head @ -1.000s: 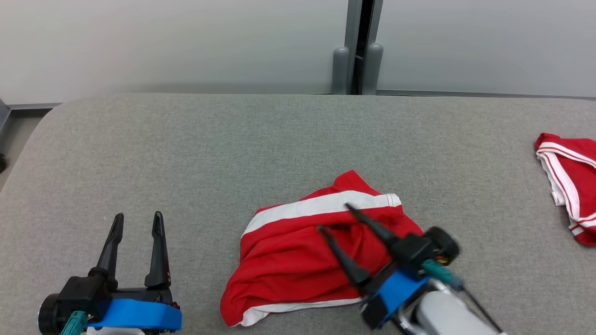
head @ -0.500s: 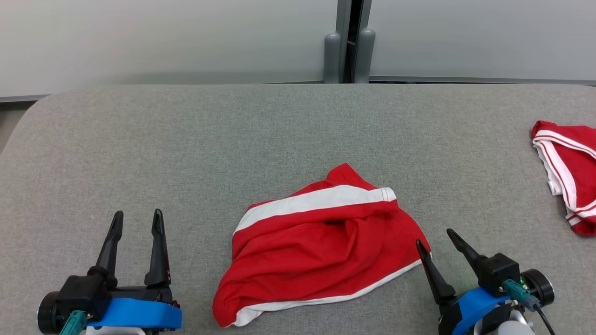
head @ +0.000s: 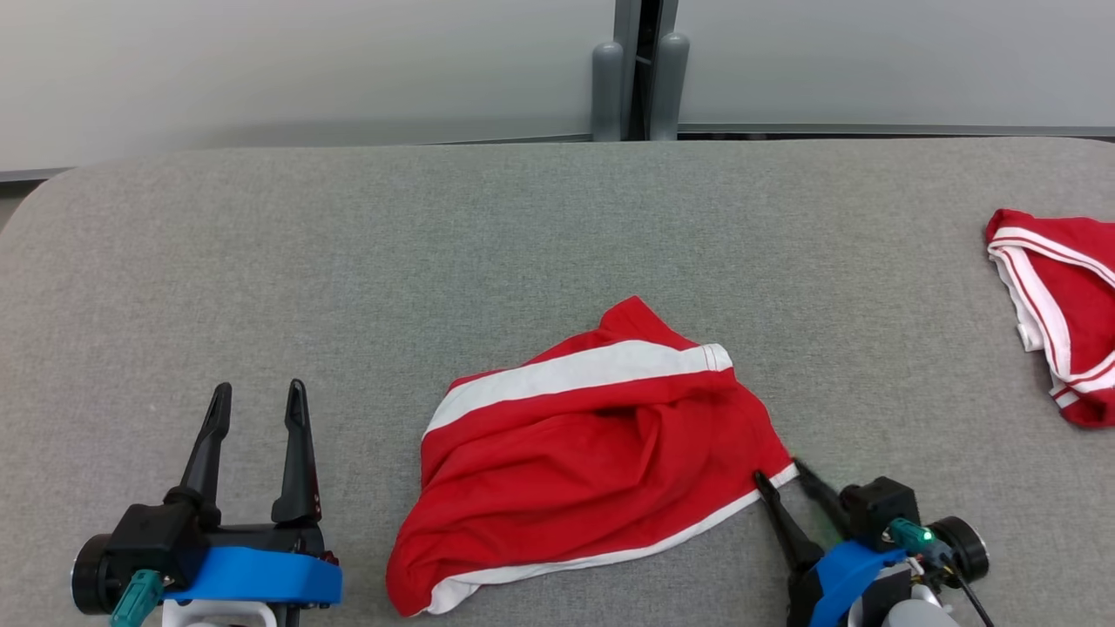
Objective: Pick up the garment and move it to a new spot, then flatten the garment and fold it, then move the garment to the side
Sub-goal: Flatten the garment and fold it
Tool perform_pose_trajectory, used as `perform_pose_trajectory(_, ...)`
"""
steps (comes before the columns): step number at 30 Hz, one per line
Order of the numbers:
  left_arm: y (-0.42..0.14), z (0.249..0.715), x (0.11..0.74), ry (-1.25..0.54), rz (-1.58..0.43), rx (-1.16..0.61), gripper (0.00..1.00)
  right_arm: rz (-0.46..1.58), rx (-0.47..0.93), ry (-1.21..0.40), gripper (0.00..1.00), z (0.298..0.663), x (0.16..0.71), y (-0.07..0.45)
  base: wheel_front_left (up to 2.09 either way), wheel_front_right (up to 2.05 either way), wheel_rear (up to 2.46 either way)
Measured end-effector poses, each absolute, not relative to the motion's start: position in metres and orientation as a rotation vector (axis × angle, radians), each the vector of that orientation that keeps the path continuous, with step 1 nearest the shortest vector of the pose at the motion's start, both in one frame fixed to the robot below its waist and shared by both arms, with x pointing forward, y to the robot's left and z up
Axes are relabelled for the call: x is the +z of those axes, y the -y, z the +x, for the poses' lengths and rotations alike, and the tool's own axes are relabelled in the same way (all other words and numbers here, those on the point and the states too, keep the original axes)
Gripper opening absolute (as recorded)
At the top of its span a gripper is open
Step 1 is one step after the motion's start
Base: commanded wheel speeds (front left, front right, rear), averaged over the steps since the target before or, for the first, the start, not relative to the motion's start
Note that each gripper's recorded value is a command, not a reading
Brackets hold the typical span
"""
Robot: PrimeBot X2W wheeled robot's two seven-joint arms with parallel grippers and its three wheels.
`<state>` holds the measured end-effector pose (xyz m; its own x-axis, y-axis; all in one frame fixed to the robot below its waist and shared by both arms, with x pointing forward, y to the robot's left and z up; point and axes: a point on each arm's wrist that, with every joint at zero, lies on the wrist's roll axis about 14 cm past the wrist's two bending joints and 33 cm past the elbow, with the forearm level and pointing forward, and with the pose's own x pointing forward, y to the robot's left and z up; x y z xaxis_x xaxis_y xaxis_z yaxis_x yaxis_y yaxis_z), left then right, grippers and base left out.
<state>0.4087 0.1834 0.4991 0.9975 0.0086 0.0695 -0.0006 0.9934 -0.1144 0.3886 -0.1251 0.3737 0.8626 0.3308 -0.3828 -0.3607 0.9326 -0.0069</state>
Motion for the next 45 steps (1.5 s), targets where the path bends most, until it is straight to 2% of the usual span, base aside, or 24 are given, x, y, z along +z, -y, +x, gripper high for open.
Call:
perform_pose_trajectory(8,-0.170,0.412,0.501,0.074,-0.136,-0.026,1.00,-0.042,0.324,-0.379,0.00,0.382,0.378,0.138,0.00,0.00,0.00)
perform_pose_trajectory(19,-0.157,0.415,0.499,0.068,-0.153,-0.055,1.00,-0.010,0.254,-0.471,0.00,0.331,0.370,0.166,0.00,0.00,0.00)
perform_pose_trajectory(20,-0.157,0.415,0.499,0.067,-0.154,-0.056,1.00,-0.009,0.251,-0.481,0.25,0.328,0.370,0.168,0.00,0.00,0.00)
perform_pose_trajectory(21,-0.156,0.415,0.499,0.067,-0.154,-0.056,1.00,-0.010,0.248,-0.482,1.00,0.325,0.373,0.169,0.00,0.00,0.00)
perform_pose_trajectory(28,-0.158,0.414,0.502,0.075,-0.153,-0.054,1.00,-0.081,0.263,-0.263,1.00,0.354,0.439,0.165,0.00,0.00,0.00)
perform_pose_trajectory(35,-0.162,0.411,0.502,0.076,-0.149,-0.045,1.00,-0.144,0.377,-0.093,1.00,0.390,0.492,0.127,0.00,0.00,0.00)
perform_pose_trajectory(40,-0.169,0.410,0.502,0.076,-0.145,-0.026,1.00,-0.195,0.474,-0.069,1.00,0.413,0.500,0.096,0.00,0.00,0.00)
perform_pose_trajectory(45,-0.176,0.409,0.501,0.073,-0.144,-0.007,1.00,-0.246,0.559,-0.142,1.00,0.426,0.476,0.072,0.00,0.00,0.00)
